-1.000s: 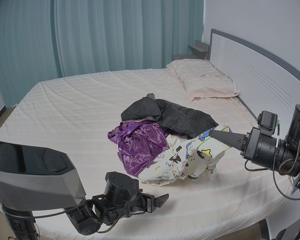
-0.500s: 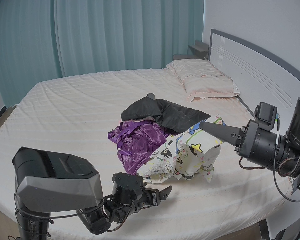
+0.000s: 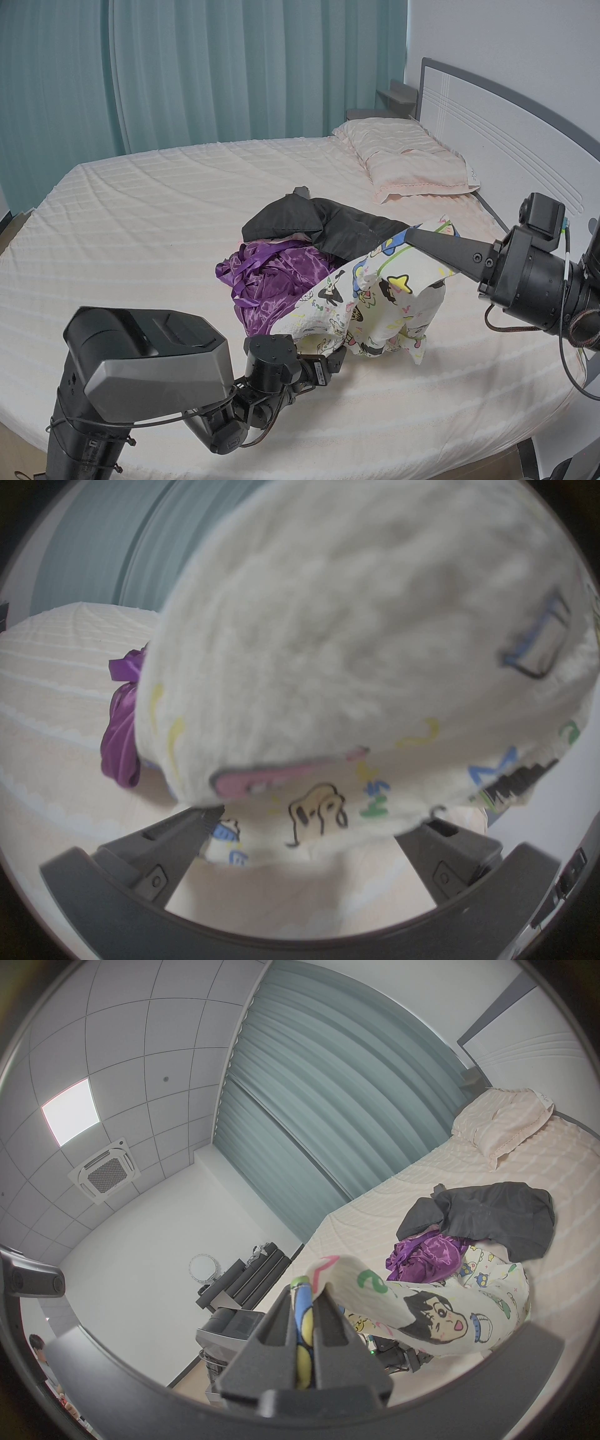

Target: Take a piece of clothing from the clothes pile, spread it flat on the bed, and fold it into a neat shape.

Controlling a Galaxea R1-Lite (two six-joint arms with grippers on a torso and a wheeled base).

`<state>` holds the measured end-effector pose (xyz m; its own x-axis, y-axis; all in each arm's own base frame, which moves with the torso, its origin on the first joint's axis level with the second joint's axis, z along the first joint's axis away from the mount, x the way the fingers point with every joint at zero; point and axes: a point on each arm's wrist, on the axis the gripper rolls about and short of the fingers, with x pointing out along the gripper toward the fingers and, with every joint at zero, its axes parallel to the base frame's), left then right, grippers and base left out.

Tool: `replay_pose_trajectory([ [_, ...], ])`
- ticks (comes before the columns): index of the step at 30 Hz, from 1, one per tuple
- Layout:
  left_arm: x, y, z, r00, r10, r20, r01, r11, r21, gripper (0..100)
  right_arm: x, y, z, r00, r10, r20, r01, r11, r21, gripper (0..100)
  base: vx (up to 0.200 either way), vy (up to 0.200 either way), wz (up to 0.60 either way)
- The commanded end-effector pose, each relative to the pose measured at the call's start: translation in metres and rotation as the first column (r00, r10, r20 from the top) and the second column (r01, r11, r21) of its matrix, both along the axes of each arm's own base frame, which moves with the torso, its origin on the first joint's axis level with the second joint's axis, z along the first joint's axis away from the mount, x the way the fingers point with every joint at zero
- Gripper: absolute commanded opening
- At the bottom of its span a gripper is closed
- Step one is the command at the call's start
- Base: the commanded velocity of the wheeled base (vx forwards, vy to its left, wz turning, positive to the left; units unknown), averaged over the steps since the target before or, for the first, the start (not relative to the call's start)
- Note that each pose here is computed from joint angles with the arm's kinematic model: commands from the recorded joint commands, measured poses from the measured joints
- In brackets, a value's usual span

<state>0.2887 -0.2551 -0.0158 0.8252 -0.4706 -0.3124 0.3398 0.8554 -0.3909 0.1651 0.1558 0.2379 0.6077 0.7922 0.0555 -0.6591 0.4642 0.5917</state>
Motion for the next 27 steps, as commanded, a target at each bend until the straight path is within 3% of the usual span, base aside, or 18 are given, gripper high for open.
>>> replay_pose_trajectory([
  [1,0.016,-0.004,-0.015,0.998,0.058,0.040,-0.057,0.998,-0.017,100,0.000,-0.001,0.003,1.000,-0.003,0.008,0.003,1.000,0.007,0,0.000,0.000,0.00],
  [6,0.020,0.000,-0.023,0.996,0.075,0.041,-0.074,0.997,-0.013,100,0.002,-0.001,0.001,1.000,-0.011,0.004,0.011,1.000,0.003,0,0.000,0.000,0.00],
  [7,0.020,0.001,-0.024,0.996,0.076,0.038,-0.076,0.997,-0.009,0,0.003,-0.002,0.001,1.000,-0.016,0.004,0.016,1.000,0.003,0,0.000,0.000,0.00],
  [15,0.022,0.007,-0.019,0.993,0.092,0.068,-0.090,0.995,-0.037,0,0.012,-0.010,-0.002,0.998,-0.065,-0.005,0.065,0.998,-0.003,0,0.000,0.000,0.00],
  [21,0.023,0.018,0.009,0.986,0.122,0.113,-0.112,0.990,-0.089,0,0.020,-0.022,-0.007,0.990,-0.124,-0.068,0.125,0.992,0.022,0,0.000,0.000,0.00],
  [27,0.004,0.043,0.054,0.980,0.144,0.137,-0.127,0.984,-0.125,0,0.042,-0.047,-0.028,0.955,-0.268,-0.126,0.266,0.963,-0.032,0,0.000,0.000,0.00],
])
